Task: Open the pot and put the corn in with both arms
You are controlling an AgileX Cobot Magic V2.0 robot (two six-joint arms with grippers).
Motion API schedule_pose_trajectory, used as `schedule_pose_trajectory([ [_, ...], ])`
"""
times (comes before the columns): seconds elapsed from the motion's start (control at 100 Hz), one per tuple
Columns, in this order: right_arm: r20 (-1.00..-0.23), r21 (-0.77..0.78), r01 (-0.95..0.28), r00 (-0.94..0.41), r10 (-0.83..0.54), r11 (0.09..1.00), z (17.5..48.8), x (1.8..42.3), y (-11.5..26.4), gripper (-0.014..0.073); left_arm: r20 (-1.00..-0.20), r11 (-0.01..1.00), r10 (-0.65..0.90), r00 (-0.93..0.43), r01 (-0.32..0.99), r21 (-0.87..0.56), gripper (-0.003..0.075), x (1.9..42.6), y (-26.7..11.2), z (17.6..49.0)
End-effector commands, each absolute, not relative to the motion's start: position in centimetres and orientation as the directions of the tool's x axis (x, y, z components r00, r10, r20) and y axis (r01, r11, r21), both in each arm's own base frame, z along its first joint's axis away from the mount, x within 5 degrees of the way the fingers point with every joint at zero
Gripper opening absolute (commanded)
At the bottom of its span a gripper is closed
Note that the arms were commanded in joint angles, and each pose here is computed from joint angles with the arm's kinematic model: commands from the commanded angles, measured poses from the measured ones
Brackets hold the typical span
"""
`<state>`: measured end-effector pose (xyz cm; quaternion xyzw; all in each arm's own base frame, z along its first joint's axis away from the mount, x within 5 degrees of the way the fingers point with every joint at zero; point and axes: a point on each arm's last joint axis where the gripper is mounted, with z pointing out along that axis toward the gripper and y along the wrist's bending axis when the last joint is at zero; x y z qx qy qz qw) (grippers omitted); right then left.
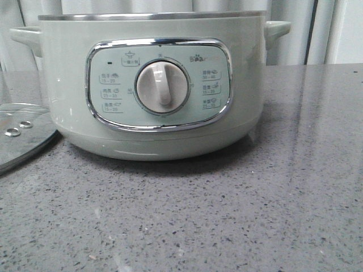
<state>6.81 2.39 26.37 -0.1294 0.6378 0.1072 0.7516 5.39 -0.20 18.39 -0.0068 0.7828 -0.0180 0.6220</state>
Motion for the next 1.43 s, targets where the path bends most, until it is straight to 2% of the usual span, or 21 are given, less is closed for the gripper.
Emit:
schedule_pose_trajectory([
  [0.0, -0.96, -0.115, -0.282, 0.278, -0.034, 0.953, 27.3, 6.6, 2.1, -0.0064, -0.986, 0.999, -0.036, -0.165, 0.008, -0.038, -0.002, 5.4, -0.2, 18.3],
  [0.17, -0.963, -0.124, -0.155, 0.258, -0.08, 0.98, 24.5, 6.4, 1.2, -0.0064, -0.986, 0.999, -0.036, -0.165, 0.008, -0.038, -0.002, 5.4, -0.2, 18.3],
  [0.31, -0.962, -0.024, -0.032, 0.273, -0.014, 0.999, 22.5, 6.2, 0.1, -0.0064, -0.986, 0.999, -0.036, -0.165, 0.008, -0.038, -0.002, 5.4, -0.2, 18.3],
  [0.47, -0.982, -0.033, 0.036, 0.183, -0.039, 0.999, 21.6, 5.8, -0.2, -0.0064, -0.986, 0.999, -0.036, -0.165, 0.008, -0.038, -0.002, 5.4, -0.2, 18.3],
  [0.53, -0.992, -0.037, 0.044, 0.123, -0.043, 0.998, 20.9, 5.6, -0.2, -0.0064, -0.986, 0.999, -0.036, -0.164, 0.008, -0.038, -0.002, 5.4, -0.2, 18.3],
  [0.64, -0.997, -0.031, 0.035, -0.071, -0.029, 0.999, 19.1, 5.5, -0.1, -0.0064, -0.986, 0.999, -0.036, -0.162, 0.008, -0.038, -0.002, 5.4, -0.2, 18.4],
  [0.79, -0.976, -0.028, 0.017, -0.219, -0.024, 0.999, 17.7, 5.3, 0.0, -0.0064, -0.986, 0.999, -0.036, -0.162, 0.008, -0.038, -0.002, 5.4, -0.2, 18.4],
  [1.42, -0.976, -0.029, 0.017, -0.215, -0.024, 0.999, 17.7, 5.3, 0.0, -0.0064, -0.986, 0.999, -0.036, -0.162, 0.008, -0.038, -0.002, 5.4, -0.2, 18.4],
])
